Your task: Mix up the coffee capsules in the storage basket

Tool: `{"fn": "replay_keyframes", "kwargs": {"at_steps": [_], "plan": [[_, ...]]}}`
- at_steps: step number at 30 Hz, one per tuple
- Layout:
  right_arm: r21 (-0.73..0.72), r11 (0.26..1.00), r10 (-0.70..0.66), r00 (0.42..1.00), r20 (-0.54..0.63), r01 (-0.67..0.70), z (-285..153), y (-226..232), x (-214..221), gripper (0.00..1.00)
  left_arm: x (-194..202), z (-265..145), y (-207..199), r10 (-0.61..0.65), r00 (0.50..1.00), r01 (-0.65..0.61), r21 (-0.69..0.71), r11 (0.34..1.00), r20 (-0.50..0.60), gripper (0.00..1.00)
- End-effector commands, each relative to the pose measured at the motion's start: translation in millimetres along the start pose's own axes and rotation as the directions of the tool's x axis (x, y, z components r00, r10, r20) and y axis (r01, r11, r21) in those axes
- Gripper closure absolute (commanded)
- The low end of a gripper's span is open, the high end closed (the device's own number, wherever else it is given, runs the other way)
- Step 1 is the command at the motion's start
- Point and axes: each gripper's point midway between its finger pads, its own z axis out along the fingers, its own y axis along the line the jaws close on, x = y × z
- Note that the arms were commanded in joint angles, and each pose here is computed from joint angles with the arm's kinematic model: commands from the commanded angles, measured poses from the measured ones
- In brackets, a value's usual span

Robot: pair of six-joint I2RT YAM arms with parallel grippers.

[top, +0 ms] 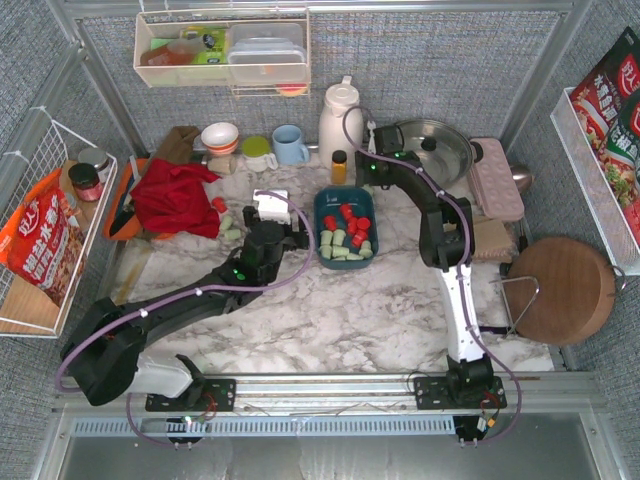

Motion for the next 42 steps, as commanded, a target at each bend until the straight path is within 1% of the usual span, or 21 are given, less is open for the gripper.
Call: {"fn": "replay_keyframes", "kwargs": {"at_steps": [1,5,7,12,20,27,31,35,40,42], "plan": [[0.004,1.000,0.001,0.995,-0.101,0.000,0.4,-1.0,22.9,0.35,-2.6,1.1,-3.1,-0.007,1.000,0.007,0.012,1.000,0.004,0.01],[0.058,0.998,0.026,0.988,-0.153,-0.017,2.5,-9.7,35.8,0.35,-0.5,1.0,-4.1,-0.007,1.000,0.007,0.017,1.000,-0.003,0.01],[0.076,0.997,0.032,0.987,-0.156,-0.021,1.9,-12.3,37.3,0.35,-0.6,0.8,-3.5,-0.010,1.000,0.010,0.016,1.000,-0.004,0.01],[0.095,0.995,0.040,0.993,-0.112,-0.029,0.1,-14.9,28.9,0.37,1.4,-0.4,-3.3,-0.020,1.000,0.021,0.019,1.000,-0.004,0.01],[0.122,0.992,0.036,0.998,-0.053,-0.030,-7.0,-19.6,18.1,0.50,5.2,-2.5,-1.2,-0.028,1.000,0.028,0.016,0.999,-0.006,0.01],[0.074,0.997,0.029,1.000,0.006,-0.029,-22.1,-9.7,5.6,0.52,5.2,-2.7,0.3,-0.027,1.000,0.027,0.010,1.000,-0.006,0.01],[0.056,0.998,0.008,0.999,0.038,-0.011,-37.7,-4.3,-4.2,0.53,5.1,-3.1,0.0,-0.029,1.000,0.029,0.010,1.000,-0.006,0.01],[0.040,0.999,-0.018,0.996,0.082,0.015,-63.9,4.1,-16.8,0.53,4.4,-4.0,0.8,-0.033,0.999,0.033,0.008,0.999,-0.005,0.01],[0.018,0.995,-0.097,0.986,0.138,0.096,-104.8,34.1,-14.0,0.52,3.0,-7.4,5.6,-0.055,0.998,0.055,-0.005,0.998,0.010,0.01],[-0.003,0.991,-0.131,0.982,0.138,0.132,-116.8,50.6,-5.3,0.52,3.1,-10.0,8.5,-0.072,0.997,0.072,-0.013,0.997,0.019,0.01]]}}
